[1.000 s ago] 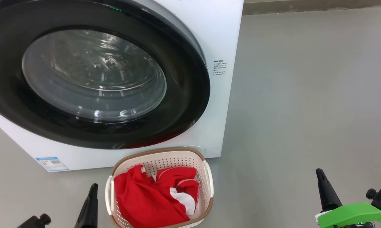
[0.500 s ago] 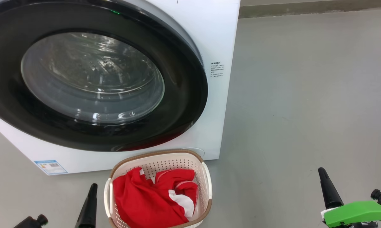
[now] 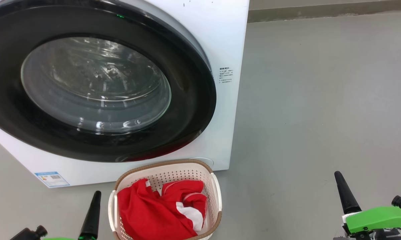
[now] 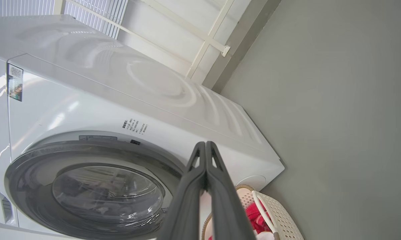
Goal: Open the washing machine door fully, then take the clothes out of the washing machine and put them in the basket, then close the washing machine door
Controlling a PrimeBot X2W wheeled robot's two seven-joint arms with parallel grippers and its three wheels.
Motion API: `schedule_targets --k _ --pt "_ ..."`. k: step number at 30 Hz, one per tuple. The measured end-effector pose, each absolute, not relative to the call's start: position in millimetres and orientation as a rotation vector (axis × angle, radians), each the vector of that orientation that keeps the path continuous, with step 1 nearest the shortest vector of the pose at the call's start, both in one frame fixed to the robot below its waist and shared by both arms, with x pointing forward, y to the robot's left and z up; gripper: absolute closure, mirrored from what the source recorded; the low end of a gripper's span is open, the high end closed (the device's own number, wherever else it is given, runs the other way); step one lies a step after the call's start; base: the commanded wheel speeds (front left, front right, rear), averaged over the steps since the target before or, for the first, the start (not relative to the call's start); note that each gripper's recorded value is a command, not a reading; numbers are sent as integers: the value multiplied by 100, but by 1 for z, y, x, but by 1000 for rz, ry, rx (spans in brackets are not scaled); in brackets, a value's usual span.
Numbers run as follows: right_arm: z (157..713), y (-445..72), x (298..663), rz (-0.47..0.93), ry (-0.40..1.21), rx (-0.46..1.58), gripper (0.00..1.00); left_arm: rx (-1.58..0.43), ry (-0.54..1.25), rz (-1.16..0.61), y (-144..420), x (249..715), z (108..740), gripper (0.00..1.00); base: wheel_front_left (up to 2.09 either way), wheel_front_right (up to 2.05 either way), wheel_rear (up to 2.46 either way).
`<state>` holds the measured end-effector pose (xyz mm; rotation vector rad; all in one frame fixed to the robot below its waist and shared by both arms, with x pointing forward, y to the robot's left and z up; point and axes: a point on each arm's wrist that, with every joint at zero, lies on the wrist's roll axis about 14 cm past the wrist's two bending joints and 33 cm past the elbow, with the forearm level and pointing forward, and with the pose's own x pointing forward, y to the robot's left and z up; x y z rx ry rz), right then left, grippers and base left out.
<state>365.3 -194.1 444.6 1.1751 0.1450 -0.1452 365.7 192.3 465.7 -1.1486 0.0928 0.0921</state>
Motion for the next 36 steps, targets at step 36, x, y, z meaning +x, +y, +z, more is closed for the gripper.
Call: schedule_targets --k 36 --pt "472 -202 372 -101 64 1539 100 -1531 89 51 186 373 477 100 0 0 0"
